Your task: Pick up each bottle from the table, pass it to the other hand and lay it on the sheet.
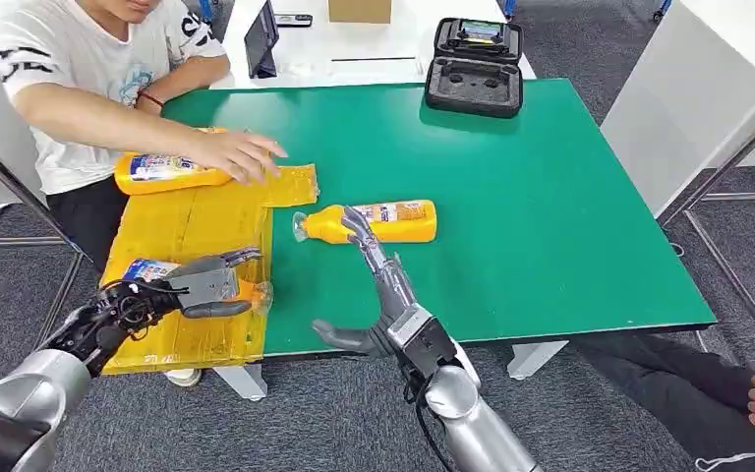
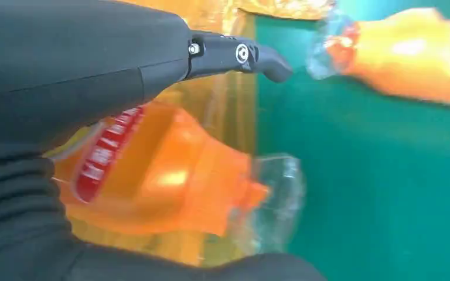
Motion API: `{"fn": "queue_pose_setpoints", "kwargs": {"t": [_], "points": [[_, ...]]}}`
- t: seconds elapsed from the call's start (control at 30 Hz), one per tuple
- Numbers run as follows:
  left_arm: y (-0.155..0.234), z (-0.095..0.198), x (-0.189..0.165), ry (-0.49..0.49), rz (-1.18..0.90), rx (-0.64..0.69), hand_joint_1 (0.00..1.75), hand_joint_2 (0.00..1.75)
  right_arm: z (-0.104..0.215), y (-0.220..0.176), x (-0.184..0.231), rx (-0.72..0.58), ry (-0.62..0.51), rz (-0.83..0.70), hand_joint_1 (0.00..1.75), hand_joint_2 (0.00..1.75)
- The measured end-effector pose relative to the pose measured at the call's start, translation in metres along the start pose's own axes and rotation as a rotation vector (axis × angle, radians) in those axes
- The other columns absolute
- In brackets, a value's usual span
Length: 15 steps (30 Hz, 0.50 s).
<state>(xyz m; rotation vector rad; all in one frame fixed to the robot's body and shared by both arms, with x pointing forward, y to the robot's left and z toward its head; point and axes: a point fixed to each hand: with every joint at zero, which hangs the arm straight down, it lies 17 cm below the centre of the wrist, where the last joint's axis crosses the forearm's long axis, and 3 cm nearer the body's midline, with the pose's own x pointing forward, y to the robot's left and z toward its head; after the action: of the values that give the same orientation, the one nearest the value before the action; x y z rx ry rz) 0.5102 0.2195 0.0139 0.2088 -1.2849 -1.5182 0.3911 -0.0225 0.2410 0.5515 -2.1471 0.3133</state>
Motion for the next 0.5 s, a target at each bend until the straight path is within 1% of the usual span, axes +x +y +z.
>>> {"fn": "queue_pose_setpoints", "kwargs": {"t": [0.13,0.27,0.43,0.5], "points": [[0.002,-0.004,0.019,-0.07,0.108,0.065,0.0,0.0,0.002,-0.001,-0.002,-0.007,0.008,0.004,0.0,1.75],[0.006,-0.007,0.027,-0.094,0.154,0.119,0.0,0.0,0.004,-0.001,-0.003,-0.012,0.013,0.005,0.0,1.75],[0.027,-0.011,0.035,-0.107,0.181,0.289,0.0,0.0,0.011,-0.002,-0.005,-0.026,0.023,0.01,0.0,1.75],[0.055,-0.007,0.038,-0.114,0.164,0.468,0.0,0.0,0.011,-0.003,-0.005,-0.032,0.022,0.014,0.0,1.75]]}}
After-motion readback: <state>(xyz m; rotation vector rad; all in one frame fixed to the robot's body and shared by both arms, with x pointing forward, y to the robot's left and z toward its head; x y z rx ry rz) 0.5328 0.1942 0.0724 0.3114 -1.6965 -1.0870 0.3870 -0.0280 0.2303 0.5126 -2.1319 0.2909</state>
